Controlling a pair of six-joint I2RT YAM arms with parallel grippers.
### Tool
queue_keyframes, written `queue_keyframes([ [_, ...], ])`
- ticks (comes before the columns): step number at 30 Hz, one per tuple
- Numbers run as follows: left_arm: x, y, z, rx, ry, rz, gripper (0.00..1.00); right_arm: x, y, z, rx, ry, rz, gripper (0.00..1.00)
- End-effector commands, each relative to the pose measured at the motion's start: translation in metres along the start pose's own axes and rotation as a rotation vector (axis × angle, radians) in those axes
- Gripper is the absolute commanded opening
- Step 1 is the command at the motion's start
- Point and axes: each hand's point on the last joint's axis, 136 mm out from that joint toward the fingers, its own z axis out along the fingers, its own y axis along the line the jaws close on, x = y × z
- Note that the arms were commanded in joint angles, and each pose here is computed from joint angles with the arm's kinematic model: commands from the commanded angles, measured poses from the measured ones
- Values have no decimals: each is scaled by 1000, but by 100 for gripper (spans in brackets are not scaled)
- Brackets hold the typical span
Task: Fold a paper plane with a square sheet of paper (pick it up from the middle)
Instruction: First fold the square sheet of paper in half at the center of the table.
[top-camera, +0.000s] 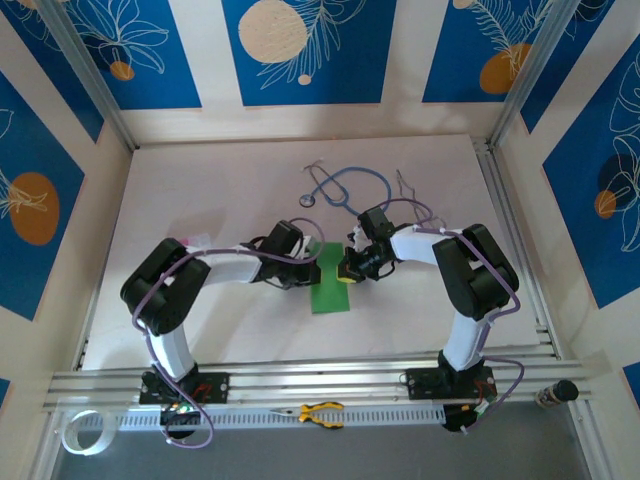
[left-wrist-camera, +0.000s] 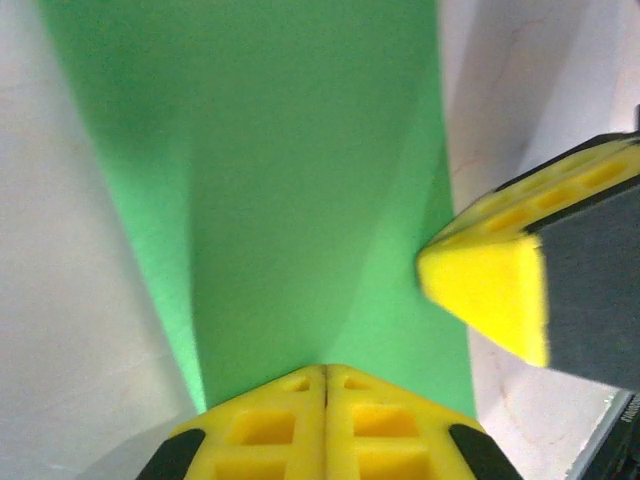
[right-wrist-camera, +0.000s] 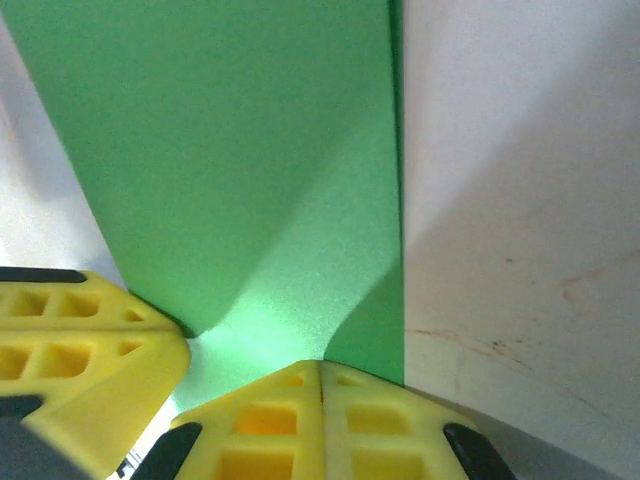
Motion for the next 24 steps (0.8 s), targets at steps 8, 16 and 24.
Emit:
queue_keyframes([
  [8,19,32,7,-84,34,-9,0,26,-62,16,213,51,109,0],
  [16,-4,-20,-20,45,-8,-10,0,23,-59,15,209,45,105,0],
  [24,10,-21,-14,119,23,-106,0,23,-59,15,210,46,107,0],
])
